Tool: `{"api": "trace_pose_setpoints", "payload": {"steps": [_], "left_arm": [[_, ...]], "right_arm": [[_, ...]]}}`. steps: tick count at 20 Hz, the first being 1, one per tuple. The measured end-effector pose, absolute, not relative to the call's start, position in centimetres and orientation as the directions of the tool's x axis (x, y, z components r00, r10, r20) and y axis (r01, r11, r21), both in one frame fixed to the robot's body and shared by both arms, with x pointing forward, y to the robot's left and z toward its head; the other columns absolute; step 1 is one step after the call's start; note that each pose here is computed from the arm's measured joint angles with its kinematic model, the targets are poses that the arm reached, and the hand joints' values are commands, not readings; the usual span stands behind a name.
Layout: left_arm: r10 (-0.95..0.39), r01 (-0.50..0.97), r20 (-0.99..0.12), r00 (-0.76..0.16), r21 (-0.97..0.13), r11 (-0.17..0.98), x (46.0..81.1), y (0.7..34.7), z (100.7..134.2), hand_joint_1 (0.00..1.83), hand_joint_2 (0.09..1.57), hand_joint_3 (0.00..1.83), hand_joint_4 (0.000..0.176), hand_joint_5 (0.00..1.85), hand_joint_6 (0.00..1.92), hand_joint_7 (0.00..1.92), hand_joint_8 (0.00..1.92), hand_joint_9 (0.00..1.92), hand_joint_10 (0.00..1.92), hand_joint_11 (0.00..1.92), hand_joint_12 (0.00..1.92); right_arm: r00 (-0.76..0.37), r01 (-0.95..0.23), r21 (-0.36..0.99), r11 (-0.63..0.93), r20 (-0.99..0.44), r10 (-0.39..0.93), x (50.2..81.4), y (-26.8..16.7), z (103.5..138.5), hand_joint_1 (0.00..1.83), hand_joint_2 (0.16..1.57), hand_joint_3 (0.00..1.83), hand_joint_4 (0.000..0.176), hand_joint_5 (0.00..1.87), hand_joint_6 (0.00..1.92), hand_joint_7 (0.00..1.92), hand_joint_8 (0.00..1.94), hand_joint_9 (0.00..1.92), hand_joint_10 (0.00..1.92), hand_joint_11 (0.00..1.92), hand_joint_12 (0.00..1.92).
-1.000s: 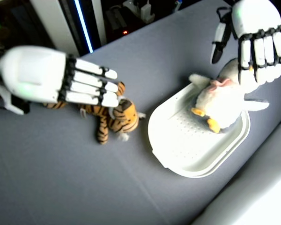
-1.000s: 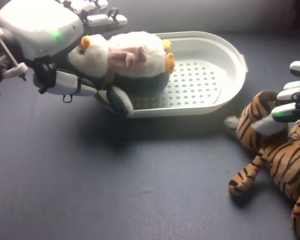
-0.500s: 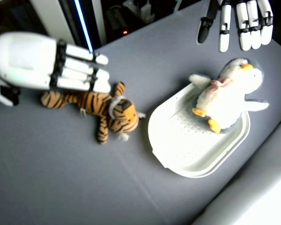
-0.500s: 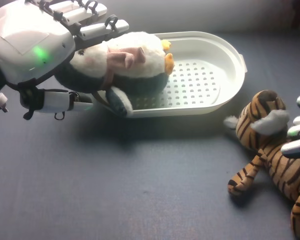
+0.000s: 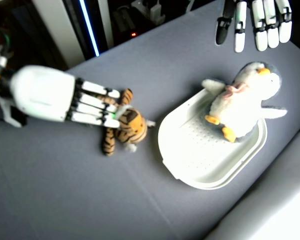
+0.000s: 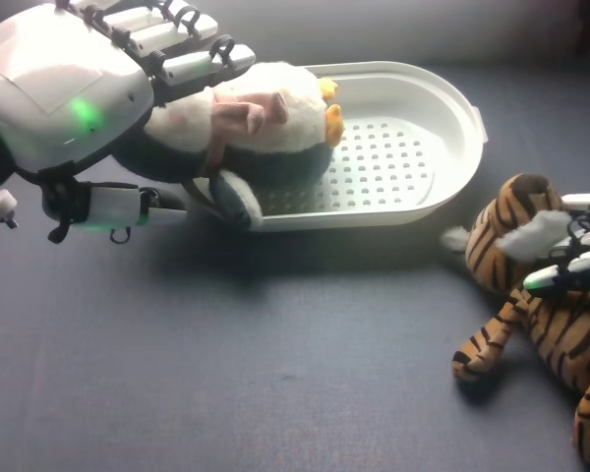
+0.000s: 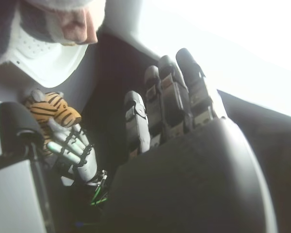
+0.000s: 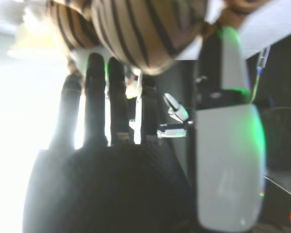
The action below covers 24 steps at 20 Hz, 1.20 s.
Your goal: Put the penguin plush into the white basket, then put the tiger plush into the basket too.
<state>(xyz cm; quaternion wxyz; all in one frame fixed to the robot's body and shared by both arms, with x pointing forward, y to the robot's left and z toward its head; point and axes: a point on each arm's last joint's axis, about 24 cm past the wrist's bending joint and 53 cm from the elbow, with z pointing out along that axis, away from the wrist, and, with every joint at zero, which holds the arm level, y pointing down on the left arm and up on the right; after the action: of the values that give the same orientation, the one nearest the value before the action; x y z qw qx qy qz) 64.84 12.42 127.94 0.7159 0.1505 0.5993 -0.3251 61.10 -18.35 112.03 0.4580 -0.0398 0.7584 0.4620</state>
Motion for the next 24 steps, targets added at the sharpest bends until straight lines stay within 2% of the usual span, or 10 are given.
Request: {"api": "trace_pose_setpoints", "payload": {"steps": [1,2,4,5,7,8,13,16,19,24], "left_arm": [[-0.287,0.65,-0.955,0.068,-0.176,0.739,64.7,12.2,127.9,0.72,0.93,0.0,0.132,0.24,0.0,0.26,0.0,0.26,0.0,0.0,0.67],[-0.29,0.655,-0.955,0.06,-0.182,0.733,64.5,12.1,127.7,0.73,0.93,0.0,0.109,0.28,0.01,0.28,0.01,0.26,0.0,0.0,0.64],[-0.288,0.66,-0.956,0.049,-0.186,0.728,64.4,11.9,127.5,0.72,0.93,0.0,0.108,0.28,0.0,0.28,0.0,0.25,0.0,0.0,0.61],[-0.293,0.662,-0.955,0.05,-0.188,0.726,64.3,11.9,127.6,0.73,0.93,0.0,0.122,0.29,0.0,0.28,0.0,0.24,0.0,0.0,0.59],[-0.294,0.663,-0.954,0.055,-0.185,0.725,64.2,11.9,127.7,0.76,0.93,0.0,0.133,0.28,0.0,0.26,0.0,0.21,0.0,0.0,0.49],[-0.298,0.662,-0.953,0.056,-0.188,0.725,64.2,12.0,127.8,0.77,0.94,0.0,0.132,0.28,0.0,0.27,0.0,0.21,0.0,0.0,0.48],[-0.315,0.66,-0.948,0.05,-0.206,0.723,63.9,12.7,127.7,0.75,0.93,0.0,0.137,0.27,0.0,0.26,0.0,0.22,0.0,0.0,0.52],[-0.328,0.659,-0.944,0.039,-0.223,0.719,63.0,13.8,127.6,0.73,0.93,0.0,0.11,0.28,0.0,0.27,0.0,0.24,0.0,0.0,0.48],[-0.363,0.65,-0.931,0.042,-0.25,0.717,62.2,15.1,127.7,0.69,0.94,0.0,0.07,0.31,0.01,0.31,0.01,0.3,0.01,0.03,0.67],[-0.41,0.648,-0.912,0.032,-0.293,0.703,61.2,16.0,127.6,0.86,0.92,0.0,0.06,0.33,0.0,0.27,0.0,0.19,0.0,0.0,0.35]], "right_arm": [[-0.58,-0.474,0.662,0.58,-0.731,0.36,61.4,-18.5,111.6,1.15,0.99,0.0,0.113,0.51,0.01,0.41,0.01,0.56,0.02,0.31,0.82],[-0.581,-0.467,0.659,0.589,-0.731,0.358,61.6,-18.6,111.3,1.27,1.01,0.0,0.025,0.69,0.01,0.68,0.0,0.85,0.5,0.7,1.2],[-0.577,-0.456,0.659,0.598,-0.731,0.365,62.0,-19.0,111.2,1.3,1.01,0.0,0.0,0.75,0.01,0.74,0.01,0.83,0.98,0.82,1.38],[-0.577,-0.452,0.658,0.602,-0.73,0.366,62.1,-19.1,111.1,1.36,1.0,0.0,0.0,0.84,0.01,0.83,0.04,0.89,1.26,0.97,1.47],[-0.579,-0.446,0.658,0.606,-0.729,0.365,62.3,-19.0,110.9,1.38,1.09,0.01,0.0,0.98,0.02,0.89,0.99,0.85,1.53,0.89,1.64],[-0.582,-0.447,0.659,0.605,-0.728,0.363,62.2,-18.9,110.7,1.29,1.12,0.0,0.0,1.04,0.5,0.9,1.27,0.91,1.46,0.9,1.59],[-0.566,-0.461,0.654,0.6,-0.737,0.369,62.8,-18.6,111.4,1.34,1.22,0.0,0.0,1.18,0.38,0.79,1.34,1.01,1.1,0.93,1.32],[-0.532,-0.514,0.641,0.57,-0.759,0.375,62.9,-17.5,113.6,1.49,1.16,0.0,0.0,0.98,0.92,0.7,1.26,0.82,1.36,0.67,1.62],[-0.487,-0.583,0.638,0.503,-0.77,0.413,62.5,-16.7,117.1,1.26,1.18,0.0,0.0,1.01,0.88,0.71,1.46,0.63,1.43,0.45,1.73],[-0.375,-0.686,0.603,0.408,-0.773,0.512,62.9,-16.3,123.1,1.33,1.24,0.0,0.0,0.98,0.87,0.61,1.55,0.51,1.67,0.32,1.74]]}}
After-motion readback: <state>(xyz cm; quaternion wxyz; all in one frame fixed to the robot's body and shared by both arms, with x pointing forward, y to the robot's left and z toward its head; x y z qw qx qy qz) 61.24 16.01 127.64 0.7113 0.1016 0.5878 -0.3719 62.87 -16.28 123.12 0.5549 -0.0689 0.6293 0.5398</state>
